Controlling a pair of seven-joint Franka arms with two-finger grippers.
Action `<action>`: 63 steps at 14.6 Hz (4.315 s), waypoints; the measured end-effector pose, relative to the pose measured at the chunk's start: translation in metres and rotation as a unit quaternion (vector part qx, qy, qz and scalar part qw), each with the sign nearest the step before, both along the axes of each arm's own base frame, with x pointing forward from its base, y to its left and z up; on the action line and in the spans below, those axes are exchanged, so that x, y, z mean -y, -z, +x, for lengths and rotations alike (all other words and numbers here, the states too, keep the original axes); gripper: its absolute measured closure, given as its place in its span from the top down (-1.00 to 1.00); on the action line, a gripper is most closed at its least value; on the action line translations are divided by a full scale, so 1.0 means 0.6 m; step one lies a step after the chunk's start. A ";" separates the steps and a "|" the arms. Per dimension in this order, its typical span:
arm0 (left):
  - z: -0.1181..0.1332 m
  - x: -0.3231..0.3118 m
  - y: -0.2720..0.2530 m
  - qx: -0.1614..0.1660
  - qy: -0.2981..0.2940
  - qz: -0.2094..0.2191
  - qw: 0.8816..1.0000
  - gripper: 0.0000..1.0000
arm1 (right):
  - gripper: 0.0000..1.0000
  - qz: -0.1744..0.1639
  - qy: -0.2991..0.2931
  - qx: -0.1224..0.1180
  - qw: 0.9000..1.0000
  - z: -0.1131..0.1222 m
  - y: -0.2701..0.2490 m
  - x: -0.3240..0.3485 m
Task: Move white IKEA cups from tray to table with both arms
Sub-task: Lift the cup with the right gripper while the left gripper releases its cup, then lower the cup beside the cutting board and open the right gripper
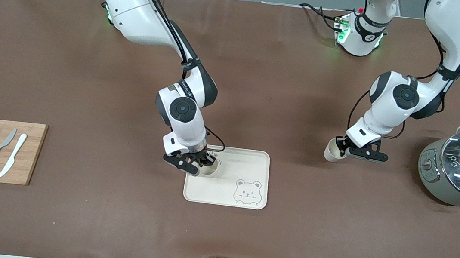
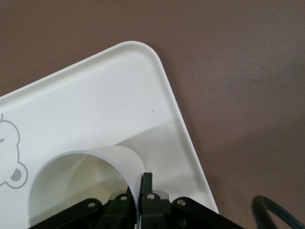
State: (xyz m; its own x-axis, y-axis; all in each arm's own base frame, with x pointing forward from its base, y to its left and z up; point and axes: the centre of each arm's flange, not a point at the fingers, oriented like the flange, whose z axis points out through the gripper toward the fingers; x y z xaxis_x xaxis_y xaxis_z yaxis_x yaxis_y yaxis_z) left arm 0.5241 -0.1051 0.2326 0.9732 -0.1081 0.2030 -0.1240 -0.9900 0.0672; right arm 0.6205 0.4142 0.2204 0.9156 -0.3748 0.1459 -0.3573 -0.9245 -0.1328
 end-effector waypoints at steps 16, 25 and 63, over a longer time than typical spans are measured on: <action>0.011 -0.003 0.011 0.009 0.008 -0.008 1.000 0.46 | -0.92 -0.011 -0.045 -0.063 0.997 0.046 -0.299 0.213; 0.014 -0.032 -0.034 -0.017 -0.015 0.023 0.999 1.00 | -0.92 -0.022 -0.157 -0.095 0.983 0.031 -0.346 0.509; 0.188 -0.035 -0.493 -0.088 -0.083 0.066 0.990 1.00 | -0.92 -0.049 -0.271 -0.011 0.961 0.032 -0.006 0.746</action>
